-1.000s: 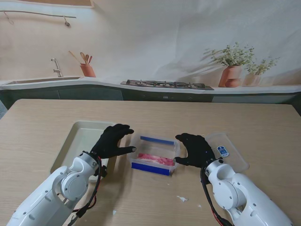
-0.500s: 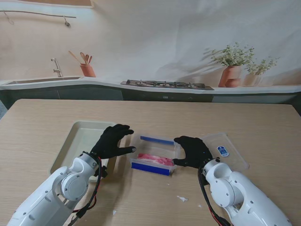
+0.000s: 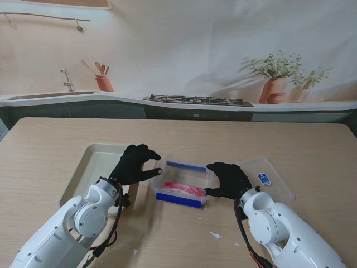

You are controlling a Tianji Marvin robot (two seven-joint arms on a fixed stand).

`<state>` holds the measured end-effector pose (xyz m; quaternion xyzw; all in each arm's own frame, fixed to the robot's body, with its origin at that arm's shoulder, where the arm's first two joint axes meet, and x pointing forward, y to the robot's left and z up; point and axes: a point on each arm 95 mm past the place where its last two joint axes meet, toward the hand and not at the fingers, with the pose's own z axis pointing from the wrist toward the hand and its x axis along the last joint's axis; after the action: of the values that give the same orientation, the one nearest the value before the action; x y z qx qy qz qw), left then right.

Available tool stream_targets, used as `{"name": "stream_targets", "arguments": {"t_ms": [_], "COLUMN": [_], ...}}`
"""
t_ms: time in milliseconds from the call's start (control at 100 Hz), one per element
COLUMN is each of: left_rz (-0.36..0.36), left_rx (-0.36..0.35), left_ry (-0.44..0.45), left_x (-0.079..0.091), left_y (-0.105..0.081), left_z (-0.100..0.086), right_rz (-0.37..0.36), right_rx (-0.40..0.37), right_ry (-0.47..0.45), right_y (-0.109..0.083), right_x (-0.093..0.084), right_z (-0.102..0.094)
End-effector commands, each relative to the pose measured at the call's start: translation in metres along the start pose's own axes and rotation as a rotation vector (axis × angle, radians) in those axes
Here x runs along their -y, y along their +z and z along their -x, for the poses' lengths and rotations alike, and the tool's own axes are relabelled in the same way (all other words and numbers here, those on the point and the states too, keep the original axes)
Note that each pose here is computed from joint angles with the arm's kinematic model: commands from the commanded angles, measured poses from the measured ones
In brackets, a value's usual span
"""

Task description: Separate the bacon slices onto the tray

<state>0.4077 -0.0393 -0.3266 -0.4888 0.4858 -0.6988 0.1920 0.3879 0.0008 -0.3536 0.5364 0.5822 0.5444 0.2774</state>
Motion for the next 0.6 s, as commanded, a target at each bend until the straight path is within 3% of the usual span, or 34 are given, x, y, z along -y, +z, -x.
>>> {"name": "stream_targets", "arguments": {"t_ms": [0, 240, 500, 590], "left_rz": [0.013, 0.039, 0.171, 0.212], "left_rx": [-0.042, -0.059, -0.053, -0.040], "left_ry": [0.017, 0.030, 0.089, 0.070], "left_x": [0.006, 0.009, 0.005, 0.000], "left_y": [0.007, 0.013, 0.018, 0.021], "left_z": [-0.011, -0.016, -0.018, -0.020], "right_rz": [-0.029, -0.040, -0.037, -0.037], "right_rx": [0.005, 0.004, 0.000, -0.001], "right_ry": [0.007, -0.001, 0.004, 0.005], "right_y": [-0.002, -0.003, -0.003, -0.002], "right_x": [0.007, 0.008, 0.008, 0.008], "right_z": [-0.001, -0.001, 0.000, -0.001]}}
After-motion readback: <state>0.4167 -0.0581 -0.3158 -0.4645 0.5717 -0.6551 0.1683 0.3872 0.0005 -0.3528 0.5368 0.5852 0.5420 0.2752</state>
